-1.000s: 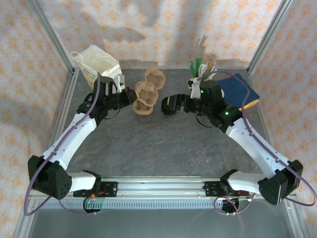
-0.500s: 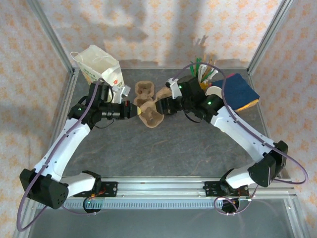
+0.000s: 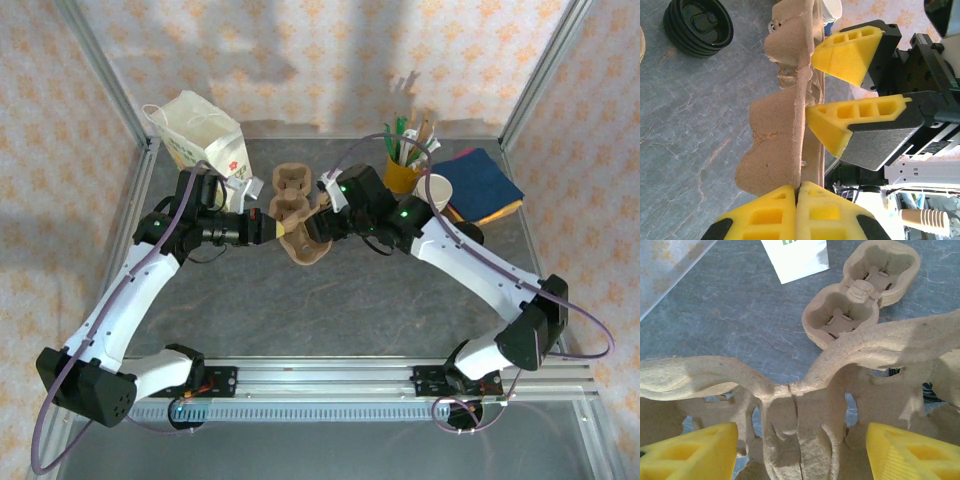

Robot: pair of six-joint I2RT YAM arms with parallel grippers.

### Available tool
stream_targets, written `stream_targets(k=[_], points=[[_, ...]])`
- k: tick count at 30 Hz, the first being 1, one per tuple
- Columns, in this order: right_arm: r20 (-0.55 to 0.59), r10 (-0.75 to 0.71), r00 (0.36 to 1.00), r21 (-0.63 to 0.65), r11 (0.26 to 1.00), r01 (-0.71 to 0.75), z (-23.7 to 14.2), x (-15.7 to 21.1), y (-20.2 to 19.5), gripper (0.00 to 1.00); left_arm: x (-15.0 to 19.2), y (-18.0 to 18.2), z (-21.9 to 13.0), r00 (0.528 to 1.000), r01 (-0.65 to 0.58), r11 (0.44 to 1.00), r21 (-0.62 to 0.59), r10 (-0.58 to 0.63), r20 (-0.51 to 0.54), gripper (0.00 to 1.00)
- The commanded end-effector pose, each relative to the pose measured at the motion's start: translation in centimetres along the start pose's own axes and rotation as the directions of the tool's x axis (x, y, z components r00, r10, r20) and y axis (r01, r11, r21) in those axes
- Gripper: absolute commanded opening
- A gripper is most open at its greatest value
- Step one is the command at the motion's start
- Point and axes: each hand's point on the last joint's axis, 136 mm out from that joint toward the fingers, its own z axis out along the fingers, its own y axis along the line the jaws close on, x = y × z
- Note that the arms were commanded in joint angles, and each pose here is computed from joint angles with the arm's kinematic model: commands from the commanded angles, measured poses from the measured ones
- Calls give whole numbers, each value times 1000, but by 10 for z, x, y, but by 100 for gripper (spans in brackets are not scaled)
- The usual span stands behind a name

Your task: Pack the takeout coffee

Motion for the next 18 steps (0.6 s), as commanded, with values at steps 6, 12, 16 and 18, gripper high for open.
stream_targets(k=[6,12,16,18], points=[[-11,-5,1000,57,998,6,7,10,-9,64,-9,-13,-6,999,-40,999,34,40,26,0],[-27,-7,1000,44,999,8,13,15,-8,63,-12,-13,-6,999,-45,998,34,44,30,0],[-38,-3,999,45,999,4,18,17,-9,63,-11,-13,-5,999,-42,998,38,41,27,0],[-44,1,999,29,1000,1,20,18,-6,64,-11,-12,-5,999,-42,998,37,41,29,0]])
